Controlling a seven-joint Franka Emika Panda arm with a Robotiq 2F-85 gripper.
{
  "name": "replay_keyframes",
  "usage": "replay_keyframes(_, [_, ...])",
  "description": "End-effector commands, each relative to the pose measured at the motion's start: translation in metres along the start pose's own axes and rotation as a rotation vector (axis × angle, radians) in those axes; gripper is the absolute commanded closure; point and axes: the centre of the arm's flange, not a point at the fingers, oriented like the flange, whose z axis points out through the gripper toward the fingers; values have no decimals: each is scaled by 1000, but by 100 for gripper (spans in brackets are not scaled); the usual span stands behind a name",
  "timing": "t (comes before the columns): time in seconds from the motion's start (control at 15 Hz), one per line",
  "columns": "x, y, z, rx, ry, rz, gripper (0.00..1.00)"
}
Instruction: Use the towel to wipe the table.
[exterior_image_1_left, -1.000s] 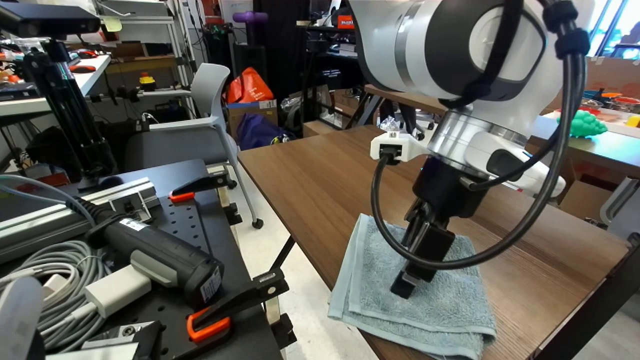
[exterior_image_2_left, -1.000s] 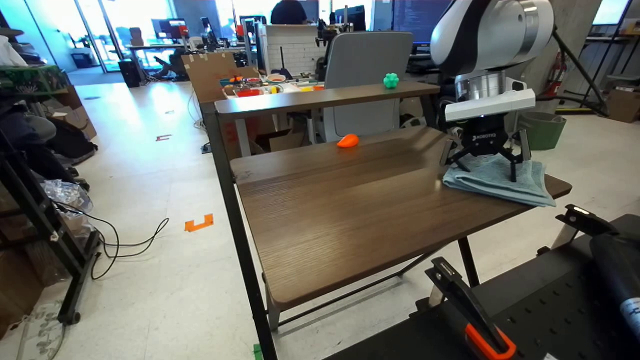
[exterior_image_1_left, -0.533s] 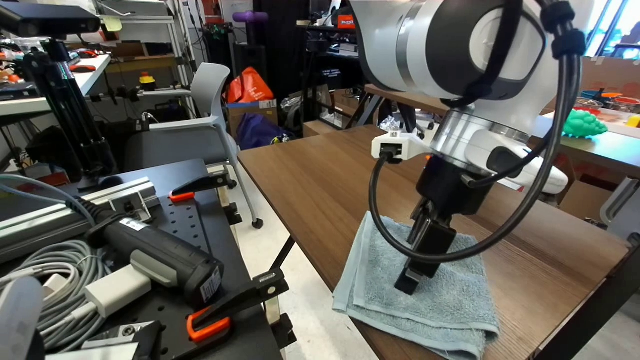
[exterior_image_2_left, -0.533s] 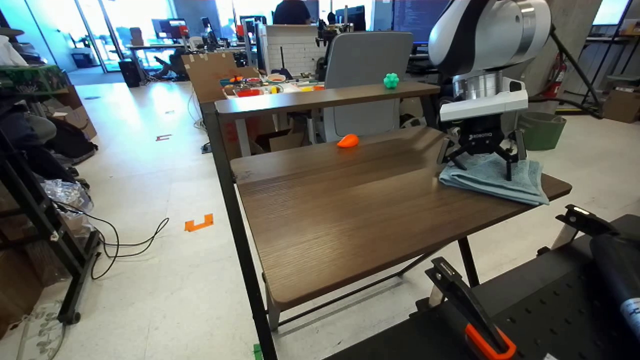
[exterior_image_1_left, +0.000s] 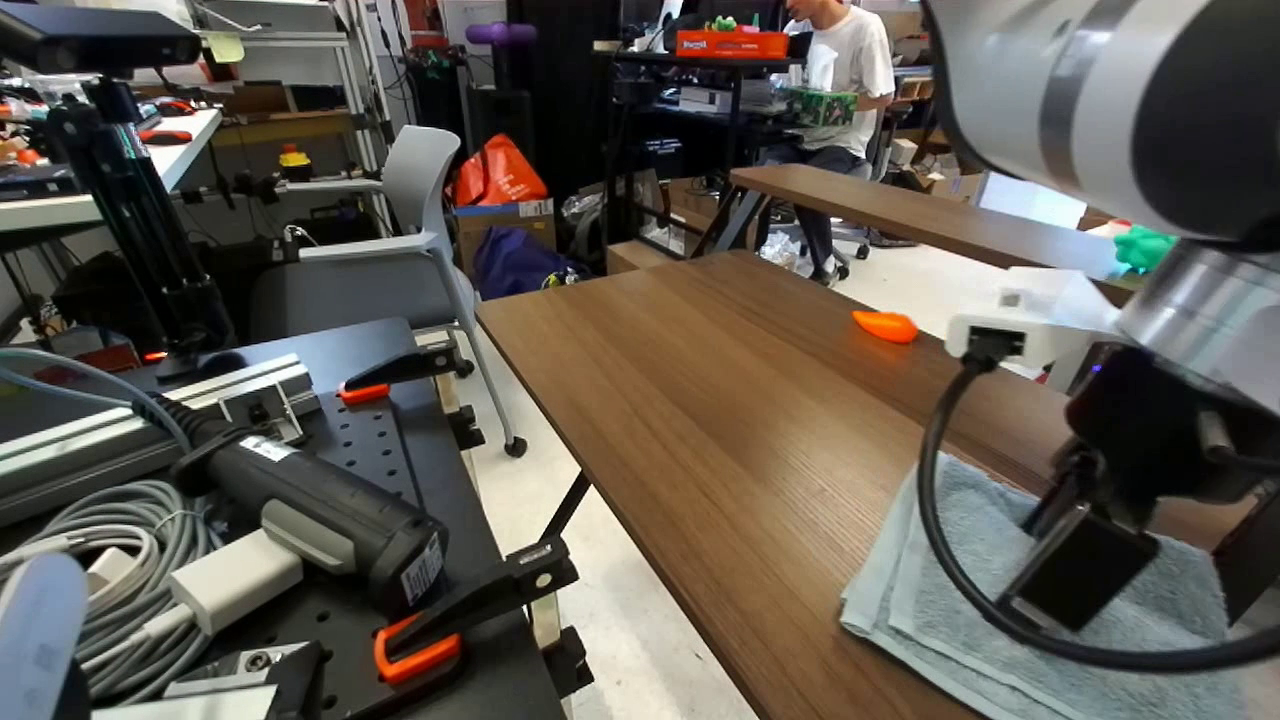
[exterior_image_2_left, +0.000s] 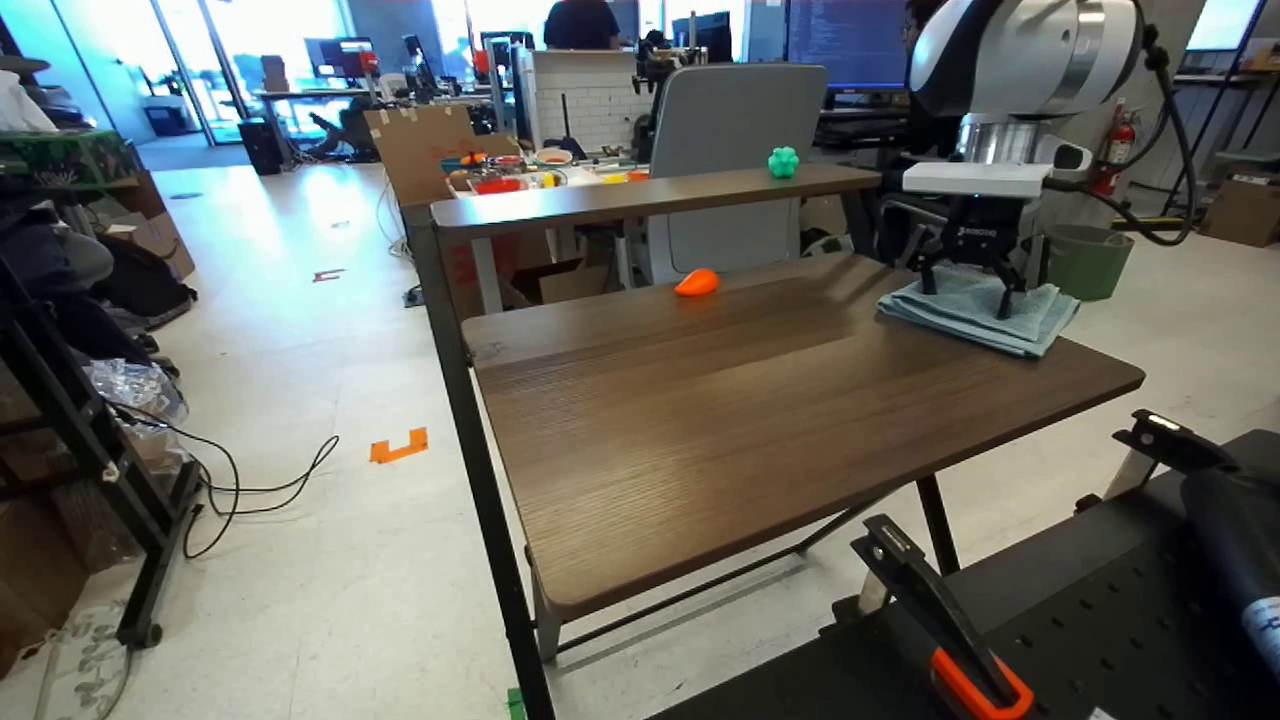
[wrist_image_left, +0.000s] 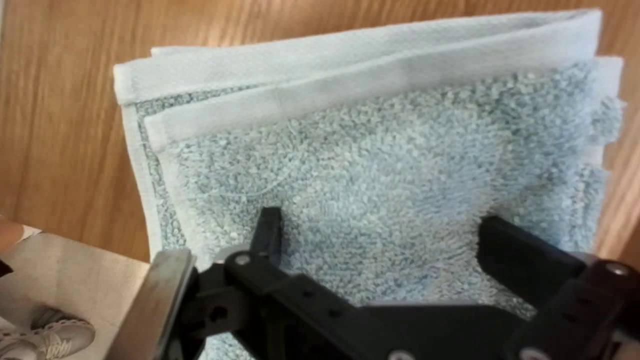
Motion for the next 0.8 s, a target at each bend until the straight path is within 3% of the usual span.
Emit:
replay_keyframes(0.0, [58, -38, 4, 111, -62, 67, 0])
replay_keyframes(0.27, [47, -48, -7, 187, -91, 15, 0])
replay_keyframes(0.73, [-39, -111, -23, 238, -41, -195, 0])
